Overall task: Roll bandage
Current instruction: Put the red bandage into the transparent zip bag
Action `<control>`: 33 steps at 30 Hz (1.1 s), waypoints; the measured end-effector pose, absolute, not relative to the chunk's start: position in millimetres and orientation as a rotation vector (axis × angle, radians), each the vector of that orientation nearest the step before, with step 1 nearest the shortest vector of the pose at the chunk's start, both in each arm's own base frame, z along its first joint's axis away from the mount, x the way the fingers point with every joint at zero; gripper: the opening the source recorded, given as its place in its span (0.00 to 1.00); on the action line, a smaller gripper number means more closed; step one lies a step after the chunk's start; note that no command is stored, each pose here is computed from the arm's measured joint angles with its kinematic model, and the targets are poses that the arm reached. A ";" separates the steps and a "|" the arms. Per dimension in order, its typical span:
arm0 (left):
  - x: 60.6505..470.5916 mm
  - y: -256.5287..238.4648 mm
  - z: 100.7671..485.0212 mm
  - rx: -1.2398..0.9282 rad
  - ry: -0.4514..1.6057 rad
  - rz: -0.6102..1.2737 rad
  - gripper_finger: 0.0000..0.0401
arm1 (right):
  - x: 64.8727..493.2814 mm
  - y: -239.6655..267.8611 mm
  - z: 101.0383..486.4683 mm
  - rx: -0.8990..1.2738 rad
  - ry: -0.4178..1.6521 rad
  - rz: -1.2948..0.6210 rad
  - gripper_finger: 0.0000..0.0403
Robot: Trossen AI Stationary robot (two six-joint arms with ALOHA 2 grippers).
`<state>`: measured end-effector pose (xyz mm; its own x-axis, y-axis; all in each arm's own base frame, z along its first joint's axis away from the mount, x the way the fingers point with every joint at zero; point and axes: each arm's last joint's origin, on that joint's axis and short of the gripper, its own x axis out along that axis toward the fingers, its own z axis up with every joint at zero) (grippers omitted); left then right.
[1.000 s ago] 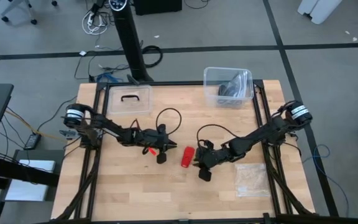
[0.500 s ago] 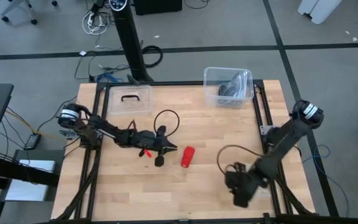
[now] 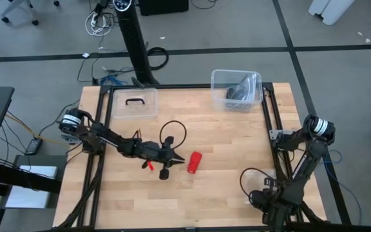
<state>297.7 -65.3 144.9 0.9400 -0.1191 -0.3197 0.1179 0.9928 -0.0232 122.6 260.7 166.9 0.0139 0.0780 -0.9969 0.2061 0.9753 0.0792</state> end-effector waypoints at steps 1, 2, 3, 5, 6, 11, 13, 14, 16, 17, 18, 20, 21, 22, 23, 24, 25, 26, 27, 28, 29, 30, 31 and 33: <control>297.3 -66.6 144.9 0.000 0.326 -0.112 0.13 | 122.0 261.5 164.3 0.215 1.565 -0.106 0.31; 297.0 -67.8 144.9 0.003 0.326 -0.103 0.13 | 121.5 261.5 162.7 0.204 1.568 -0.113 0.30; 296.6 -69.3 144.7 0.006 0.326 -0.098 0.13 | 121.2 260.8 161.7 0.193 1.572 -0.122 0.30; 295.7 -72.6 144.8 0.007 0.325 -0.096 0.13 | 120.8 259.4 158.5 0.167 1.578 -0.149 0.27; 295.4 -73.8 144.8 0.006 0.324 -0.094 0.13 | 120.3 258.0 157.1 0.150 1.582 -0.168 0.25; 293.5 -80.8 144.9 0.009 0.323 -0.092 0.13 | 122.1 257.2 153.3 0.116 1.539 -0.189 0.08; 293.0 -82.5 145.0 0.016 0.321 -0.092 0.13 | 124.8 258.0 153.3 0.119 1.514 -0.173 0.02; 292.8 -83.5 145.3 0.020 0.318 -0.094 0.13 | 126.1 258.8 153.3 0.127 1.505 -0.165 0.02; 293.2 -83.8 146.6 0.017 0.304 -0.093 0.13 | 130.2 257.9 153.9 0.143 1.485 -0.169 0.02; 293.5 -83.9 147.7 0.017 0.291 -0.093 0.13 | 132.0 257.3 154.7 0.151 1.475 -0.171 0.02; 293.8 -84.3 149.2 0.020 0.275 -0.096 0.13 | 134.1 257.0 155.2 0.161 1.464 -0.171 0.01; 294.3 -85.7 152.5 0.027 0.243 -0.108 0.13 | 139.5 256.7 155.5 0.185 1.438 -0.171 0.01; 293.8 -86.2 154.3 0.026 0.237 -0.124 0.13 | 143.1 256.2 156.6 0.196 1.421 -0.172 0.01; 292.9 -86.6 157.3 0.024 0.233 -0.148 0.13 | 147.2 256.0 158.9 0.206 1.405 -0.172 0.01; 291.8 -87.2 161.8 0.020 0.221 -0.179 0.13 | 152.1 256.8 162.6 0.218 1.384 -0.165 0.01; 290.6 -87.9 166.8 0.021 0.203 -0.215 0.13 | 156.8 258.8 166.5 0.230 1.356 -0.152 0.00; 289.1 -88.4 171.8 0.029 0.187 -0.253 0.13 | 162.2 261.0 171.6 0.238 1.318 -0.142 0.00; 287.1 -88.7 177.3 0.035 0.176 -0.284 0.13 | 167.3 262.4 177.2 0.238 1.283 -0.138 0.00; 284.6 -88.7 182.3 0.051 0.171 -0.312 0.13 | 172.9 263.8 183.4 0.238 1.253 -0.131 0.00; 281.8 -88.4 188.3 0.068 0.159 -0.330 0.12 | 178.4 266.0 190.6 0.245 1.220 -0.120 0.00; 278.6 -88.1 194.6 0.087 0.150 -0.347 0.12 | 184.1 267.6 197.7 0.252 1.186 -0.114 0.00; 275.2 -87.4 200.1 0.106 0.146 -0.361 0.11 | 190.2 268.5 204.9 0.258 1.155 -0.109 0.00; 272.0 -86.6 205.9 0.123 0.135 -0.367 0.11 | 196.4 268.9 212.4 0.259 1.121 -0.104 0.00; 266.8 -85.0 214.1 0.153 0.127 -0.370 0.11 | 209.3 268.4 227.2 0.250 1.049 -0.099 0.00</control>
